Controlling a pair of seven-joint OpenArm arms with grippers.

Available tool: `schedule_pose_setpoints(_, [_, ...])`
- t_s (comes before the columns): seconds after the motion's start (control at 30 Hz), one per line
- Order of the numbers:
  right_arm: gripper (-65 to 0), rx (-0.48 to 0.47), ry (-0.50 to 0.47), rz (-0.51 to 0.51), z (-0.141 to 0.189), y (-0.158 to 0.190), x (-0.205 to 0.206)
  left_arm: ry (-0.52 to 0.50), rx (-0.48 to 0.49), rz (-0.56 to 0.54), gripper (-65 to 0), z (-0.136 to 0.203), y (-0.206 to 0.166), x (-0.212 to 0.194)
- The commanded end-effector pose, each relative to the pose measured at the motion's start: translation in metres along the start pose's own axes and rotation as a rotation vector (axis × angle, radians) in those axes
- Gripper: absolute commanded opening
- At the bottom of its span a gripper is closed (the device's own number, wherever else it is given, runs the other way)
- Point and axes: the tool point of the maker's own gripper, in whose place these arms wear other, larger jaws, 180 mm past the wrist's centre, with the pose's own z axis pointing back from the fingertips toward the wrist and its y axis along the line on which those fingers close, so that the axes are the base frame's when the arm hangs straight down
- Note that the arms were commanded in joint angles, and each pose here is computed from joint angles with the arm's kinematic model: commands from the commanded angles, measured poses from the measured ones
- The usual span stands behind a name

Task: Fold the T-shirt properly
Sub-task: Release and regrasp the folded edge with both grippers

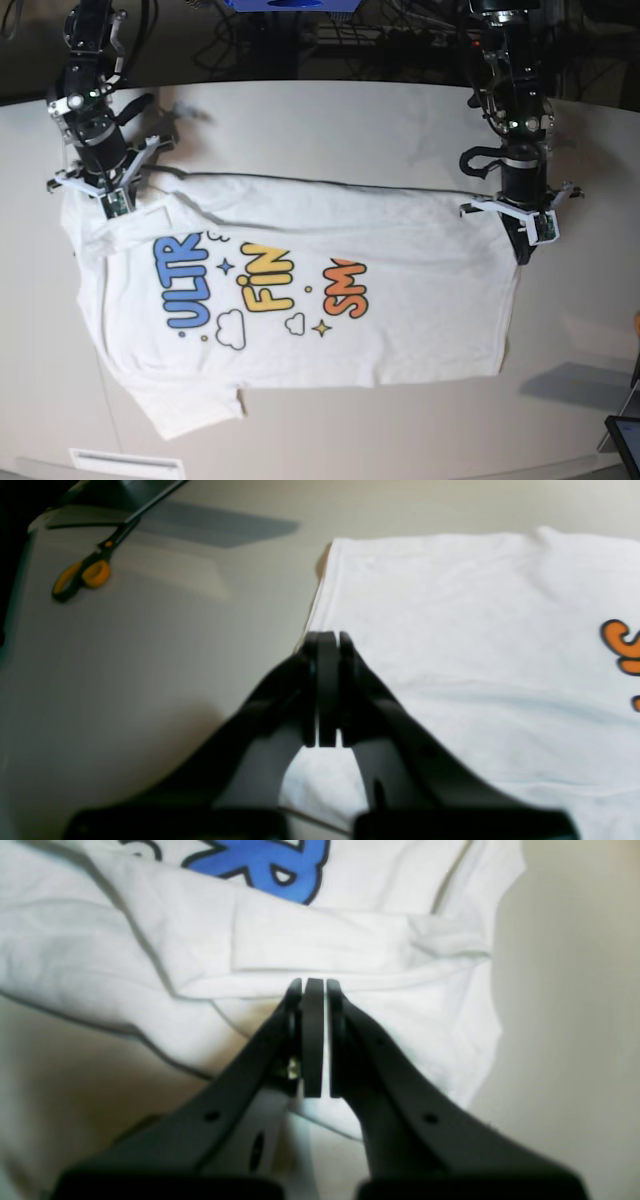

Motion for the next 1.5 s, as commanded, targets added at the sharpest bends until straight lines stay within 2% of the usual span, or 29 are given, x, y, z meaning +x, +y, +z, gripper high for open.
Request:
schedule_pose_setpoints(0.0, [-64.6,-0.017,-0.037,0.007,0.003,-0.006,0.010,-0.067,-0.011,-0.015,-65.0,-0.003,0.001,0.016])
schedule_pose_setpoints(0.17, [-64.6,-0.022,-0.033,0.005,0.003,-0.008,0.009,-0.067,-0.066,-0.016,-65.0,-0.008,-0.006,0.002])
schedule_pose_setpoints(0.23, [-64.6,-0.023,-0.032,0.005,0.003,-0.008,0.008,-0.033,-0.061,-0.019,-65.0,-0.011,-0.005,-0.012])
schedule_pose_setpoints(0.3, [-64.6,-0.024,-0.034,0.005,0.003,-0.009,0.009,0.002,-0.064,-0.089,-65.0,-0.012,-0.003,-0.026])
schedule_pose_setpoints(0.43, [-64.6,-0.016,-0.014,-0.005,-0.004,-0.008,0.002,0.017,-0.056,-0.150,-65.0,-0.014,-0.003,-0.037])
schedule_pose_setpoints(0.8, [-64.6,0.008,0.046,-0.026,-0.012,-0.001,-0.021,0.172,-0.054,-0.199,-65.0,-0.007,0.017,-0.098])
schedule_pose_setpoints(0.93, [-64.6,0.013,0.057,-0.025,-0.009,0.001,-0.026,0.190,-0.060,-0.240,-65.0,0.000,0.027,-0.104])
schedule_pose_setpoints(1.47, [-64.7,0.042,0.142,-0.024,0.008,0.016,-0.062,0.173,-0.103,-0.289,-65.0,0.038,0.023,-0.095])
